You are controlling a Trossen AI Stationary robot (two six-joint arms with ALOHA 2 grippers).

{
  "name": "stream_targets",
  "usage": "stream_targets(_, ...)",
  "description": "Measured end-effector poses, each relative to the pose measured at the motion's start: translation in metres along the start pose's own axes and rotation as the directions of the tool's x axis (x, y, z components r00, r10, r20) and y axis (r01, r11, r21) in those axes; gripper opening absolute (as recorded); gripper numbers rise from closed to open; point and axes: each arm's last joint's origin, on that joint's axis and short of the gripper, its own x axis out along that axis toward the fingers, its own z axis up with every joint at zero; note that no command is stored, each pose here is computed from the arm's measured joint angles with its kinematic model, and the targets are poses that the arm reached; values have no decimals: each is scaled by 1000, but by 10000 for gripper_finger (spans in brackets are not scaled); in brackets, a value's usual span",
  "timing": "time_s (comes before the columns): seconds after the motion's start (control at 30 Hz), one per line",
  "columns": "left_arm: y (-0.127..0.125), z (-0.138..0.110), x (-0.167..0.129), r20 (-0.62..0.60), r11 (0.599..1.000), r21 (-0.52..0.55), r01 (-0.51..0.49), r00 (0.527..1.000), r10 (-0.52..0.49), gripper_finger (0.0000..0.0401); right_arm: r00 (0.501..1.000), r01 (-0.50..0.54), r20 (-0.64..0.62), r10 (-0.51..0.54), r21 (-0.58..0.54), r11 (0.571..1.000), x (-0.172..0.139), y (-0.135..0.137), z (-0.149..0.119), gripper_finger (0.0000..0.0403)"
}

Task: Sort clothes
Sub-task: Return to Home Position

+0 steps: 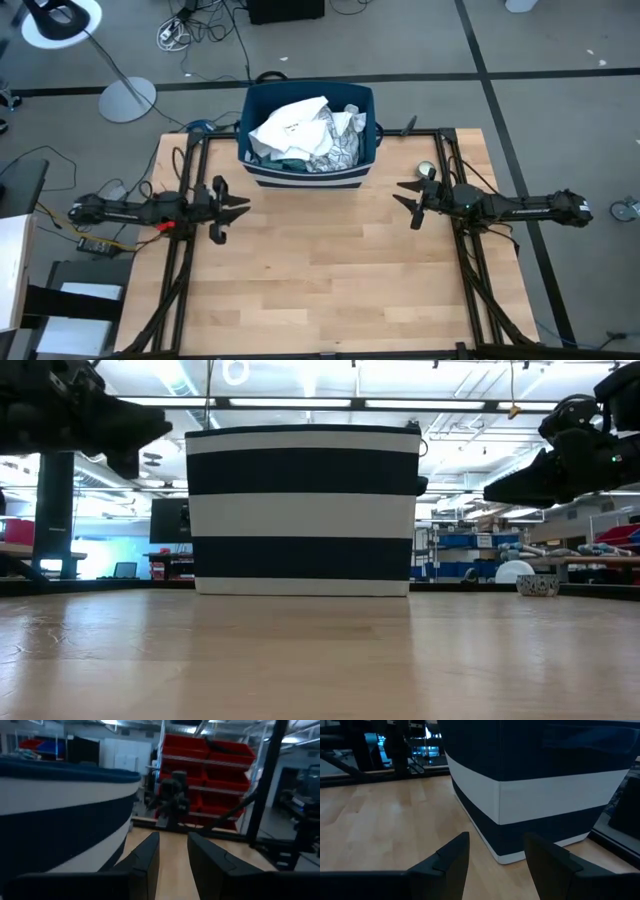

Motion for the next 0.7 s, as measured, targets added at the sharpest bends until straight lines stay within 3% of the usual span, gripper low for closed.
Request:
stream_targets(0.33,2,-11,-7,-104,999,-37,7,994,-11,106,1000,-1,2,1,1,1000,0,0,0,187)
stream_targets(0.7,1,-13,-7,-134,998,-40,44,990,-49,106,1000,-2,25,2,10,1000,0,0,3,187)
